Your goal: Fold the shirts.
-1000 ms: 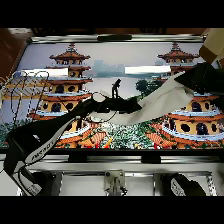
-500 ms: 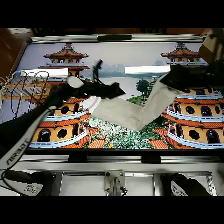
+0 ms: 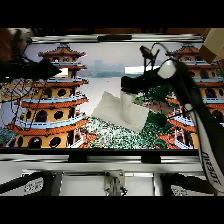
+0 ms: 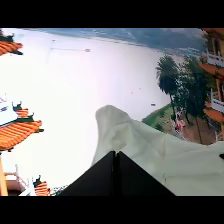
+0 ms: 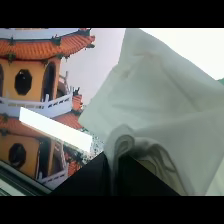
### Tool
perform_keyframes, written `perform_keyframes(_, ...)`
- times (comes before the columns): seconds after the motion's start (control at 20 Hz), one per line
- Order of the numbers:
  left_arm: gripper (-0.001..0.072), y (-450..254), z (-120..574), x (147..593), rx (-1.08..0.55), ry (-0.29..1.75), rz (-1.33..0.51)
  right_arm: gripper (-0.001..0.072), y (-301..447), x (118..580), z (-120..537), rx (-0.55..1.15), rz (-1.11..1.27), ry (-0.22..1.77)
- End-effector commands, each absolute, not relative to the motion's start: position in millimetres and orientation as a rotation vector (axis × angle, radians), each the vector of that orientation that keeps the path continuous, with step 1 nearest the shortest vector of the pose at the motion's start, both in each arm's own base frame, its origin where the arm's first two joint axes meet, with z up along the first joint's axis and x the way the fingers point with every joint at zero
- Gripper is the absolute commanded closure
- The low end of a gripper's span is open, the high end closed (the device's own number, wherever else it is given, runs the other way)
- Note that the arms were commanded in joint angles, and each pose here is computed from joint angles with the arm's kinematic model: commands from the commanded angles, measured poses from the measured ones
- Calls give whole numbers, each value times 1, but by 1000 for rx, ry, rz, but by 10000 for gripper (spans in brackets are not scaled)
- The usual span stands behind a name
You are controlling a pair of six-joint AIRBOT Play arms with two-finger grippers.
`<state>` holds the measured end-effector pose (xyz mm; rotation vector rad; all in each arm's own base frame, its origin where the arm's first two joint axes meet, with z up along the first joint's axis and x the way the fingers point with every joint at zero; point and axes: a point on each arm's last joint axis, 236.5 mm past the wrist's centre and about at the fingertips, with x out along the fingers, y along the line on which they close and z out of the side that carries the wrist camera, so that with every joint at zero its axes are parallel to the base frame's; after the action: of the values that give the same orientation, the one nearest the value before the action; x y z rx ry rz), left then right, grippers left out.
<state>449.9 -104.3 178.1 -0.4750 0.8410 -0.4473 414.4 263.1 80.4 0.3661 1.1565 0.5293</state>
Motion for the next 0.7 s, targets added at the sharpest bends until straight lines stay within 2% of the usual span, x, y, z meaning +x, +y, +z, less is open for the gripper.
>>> perform_keyframes(0.0,671,-60,189,432,-468,845,-368,648,305,431,30,463,494,1191)
perform_keyframes(0.05,671,-61,190,431,-468,845,-371,647,312,432,17,491,477,1215)
perform_keyframes(0.1,672,-64,190,430,-464,848,-379,559,320,432,6,518,471,1230)
perform_keyframes(0.15,672,-68,189,430,-460,851,-387,175,327,432,0,544,476,1237)
perform_keyframes(0.2,671,-72,189,430,-456,853,-395,32,332,432,0,558,492,1239)
perform_keyframes(0.35,671,-79,189,428,-443,856,-413,32,298,436,13,487,492,1230)
perform_keyframes(0.45,671,-78,189,429,-434,852,-415,32,238,432,20,378,410,1273)
perform_keyframes(0.6,671,-78,189,429,-421,849,-421,33,118,387,4,201,179,1517)
perform_keyframes(0.65,671,-78,189,429,-420,848,-422,33,98,370,-6,208,133,1595)
